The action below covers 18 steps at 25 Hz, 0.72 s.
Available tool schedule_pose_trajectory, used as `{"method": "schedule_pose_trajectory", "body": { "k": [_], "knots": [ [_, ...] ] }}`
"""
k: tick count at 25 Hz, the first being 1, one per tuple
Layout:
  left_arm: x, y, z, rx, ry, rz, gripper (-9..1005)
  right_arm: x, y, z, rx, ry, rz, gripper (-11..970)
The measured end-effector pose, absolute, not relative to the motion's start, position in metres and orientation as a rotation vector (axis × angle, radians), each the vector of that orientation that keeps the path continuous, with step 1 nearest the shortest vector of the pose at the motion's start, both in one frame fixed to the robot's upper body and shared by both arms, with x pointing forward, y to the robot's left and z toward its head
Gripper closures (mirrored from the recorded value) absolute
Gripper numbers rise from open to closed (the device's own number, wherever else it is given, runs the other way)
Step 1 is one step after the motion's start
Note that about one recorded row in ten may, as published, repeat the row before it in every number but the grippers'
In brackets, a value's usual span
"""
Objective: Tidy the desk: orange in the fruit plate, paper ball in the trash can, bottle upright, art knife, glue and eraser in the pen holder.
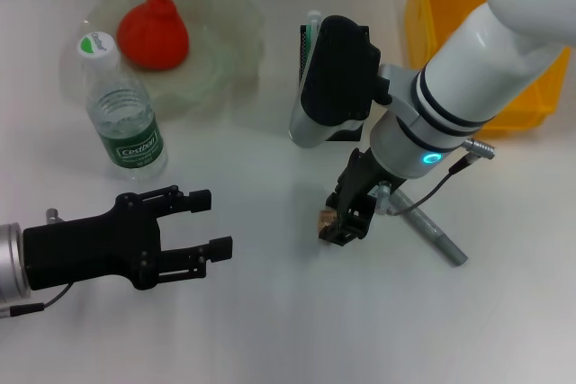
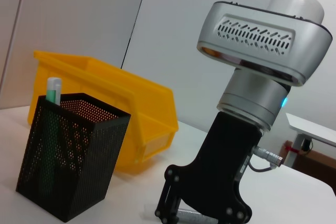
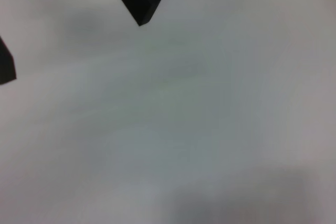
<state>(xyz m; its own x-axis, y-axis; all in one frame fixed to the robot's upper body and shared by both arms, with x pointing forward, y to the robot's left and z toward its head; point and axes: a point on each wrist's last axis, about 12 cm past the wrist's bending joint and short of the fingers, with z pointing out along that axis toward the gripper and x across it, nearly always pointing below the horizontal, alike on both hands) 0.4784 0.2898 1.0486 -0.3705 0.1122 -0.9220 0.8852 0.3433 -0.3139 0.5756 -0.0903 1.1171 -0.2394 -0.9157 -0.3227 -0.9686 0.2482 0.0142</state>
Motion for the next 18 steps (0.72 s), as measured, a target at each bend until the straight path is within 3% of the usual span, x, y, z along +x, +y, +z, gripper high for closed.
{"method": "schedule_pose_trajectory", "body": {
  "k": [7,9,11,14,15,16,17,18],
  "knots": [
    [0.478,0.290,1.048,0.891,1.738,-1.114,211,0.575,-0.089,1.117,-1.759,2.264,0.310,494],
    [0.478,0.291,1.048,0.889,1.739,-1.114,211,0.575,-0.090,1.120,-1.751,2.261,0.316,601],
    [0.477,0.292,1.048,0.885,1.741,-1.111,211,0.577,-0.096,1.134,-1.692,2.255,0.365,707],
    [0.477,0.293,1.048,0.881,1.742,-1.108,211,0.580,-0.105,1.153,-1.617,2.243,0.411,688],
    [0.477,0.294,1.049,0.881,1.741,-1.109,211,0.586,-0.120,1.178,-1.510,2.216,0.440,682],
    [0.477,0.294,1.049,0.881,1.741,-1.109,211,0.586,-0.120,1.178,-1.510,2.216,0.440,676],
    [0.476,0.295,1.049,0.881,1.741,-1.109,211,0.593,-0.141,1.205,-1.356,2.166,0.443,670],
    [0.476,0.295,1.049,0.881,1.741,-1.109,211,0.593,-0.141,1.205,-1.356,2.166,0.443,664]
  ]
}}
